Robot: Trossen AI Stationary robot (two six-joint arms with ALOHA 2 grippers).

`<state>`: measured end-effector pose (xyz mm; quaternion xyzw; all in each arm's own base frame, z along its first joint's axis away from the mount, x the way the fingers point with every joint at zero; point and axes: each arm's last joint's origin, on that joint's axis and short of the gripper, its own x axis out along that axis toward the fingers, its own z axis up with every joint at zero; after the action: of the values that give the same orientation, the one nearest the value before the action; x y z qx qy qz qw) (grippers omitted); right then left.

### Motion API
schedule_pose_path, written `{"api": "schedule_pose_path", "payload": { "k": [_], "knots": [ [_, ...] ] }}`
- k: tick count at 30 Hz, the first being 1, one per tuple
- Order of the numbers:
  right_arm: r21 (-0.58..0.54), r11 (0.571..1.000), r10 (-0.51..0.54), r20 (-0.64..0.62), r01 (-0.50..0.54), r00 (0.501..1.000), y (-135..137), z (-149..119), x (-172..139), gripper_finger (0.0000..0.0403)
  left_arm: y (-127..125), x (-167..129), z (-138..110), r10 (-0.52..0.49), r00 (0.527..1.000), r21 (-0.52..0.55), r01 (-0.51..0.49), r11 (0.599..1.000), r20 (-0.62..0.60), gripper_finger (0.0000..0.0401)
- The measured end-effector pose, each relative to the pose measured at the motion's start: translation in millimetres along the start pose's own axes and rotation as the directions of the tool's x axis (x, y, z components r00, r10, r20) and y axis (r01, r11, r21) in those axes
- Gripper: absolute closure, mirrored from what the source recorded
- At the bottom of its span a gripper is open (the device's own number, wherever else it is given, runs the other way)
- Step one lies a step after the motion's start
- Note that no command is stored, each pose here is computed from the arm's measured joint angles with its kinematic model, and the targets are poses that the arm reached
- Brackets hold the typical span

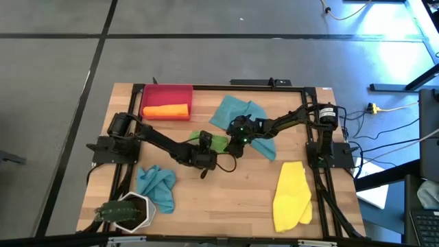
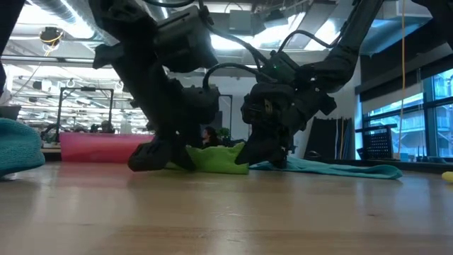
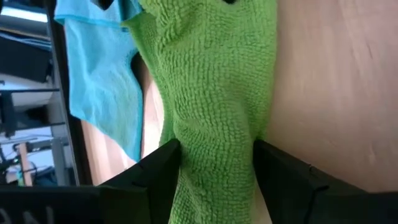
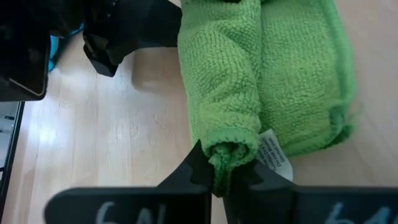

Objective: Roll microfiber towels into tight, uniform cylinder then place into a basket
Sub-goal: Roll the green microfiber towel

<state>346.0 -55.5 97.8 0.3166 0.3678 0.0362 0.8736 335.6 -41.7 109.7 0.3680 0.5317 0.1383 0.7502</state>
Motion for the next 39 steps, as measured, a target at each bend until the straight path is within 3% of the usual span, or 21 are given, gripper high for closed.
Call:
{"api": "schedule_pose_path", "payload": {
  "k": [8,13,24,28,35,39],
  "knots": [
    [-0.01,1.0,0.005,-0.004,-0.005,1.0,0.2,-0.3,0.1,0.0386,12.3,12.6,-3.9,-0.116,0.993,-0.052,0.117,0.992,0.016,0.0175],
    [-0.043,0.999,0.029,-0.014,-0.03,0.999,1.1,-0.6,0.1,0.0359,22.0,20.7,-6.8,-0.183,0.982,-0.099,0.186,0.978,0.036,0.0153],
    [-0.048,0.998,0.034,-0.069,-0.037,0.997,2.4,-3.7,-4.4,0.0302,27.5,22.8,-9.2,-0.211,0.977,-0.111,0.214,0.97,0.042,0.0154],
    [-0.098,0.995,-0.042,-0.069,0.035,0.997,12.6,0.8,-22.9,0.0302,27.7,21.6,-9.3,-0.205,0.978,-0.11,0.208,0.972,0.043,0.0155],
    [-0.176,0.945,-0.287,-0.032,0.277,0.957,25.8,5.9,-59.3,0.0302,28.0,21.5,-9.2,-0.195,0.98,-0.108,0.199,0.974,0.04,0.0155],
    [-0.191,0.924,-0.343,-0.033,0.331,0.939,29.9,5.5,-70.9,0.0302,30.7,18.8,-3.3,-0.175,0.984,-0.086,0.177,0.98,0.03,0.0152]
  ]
}}
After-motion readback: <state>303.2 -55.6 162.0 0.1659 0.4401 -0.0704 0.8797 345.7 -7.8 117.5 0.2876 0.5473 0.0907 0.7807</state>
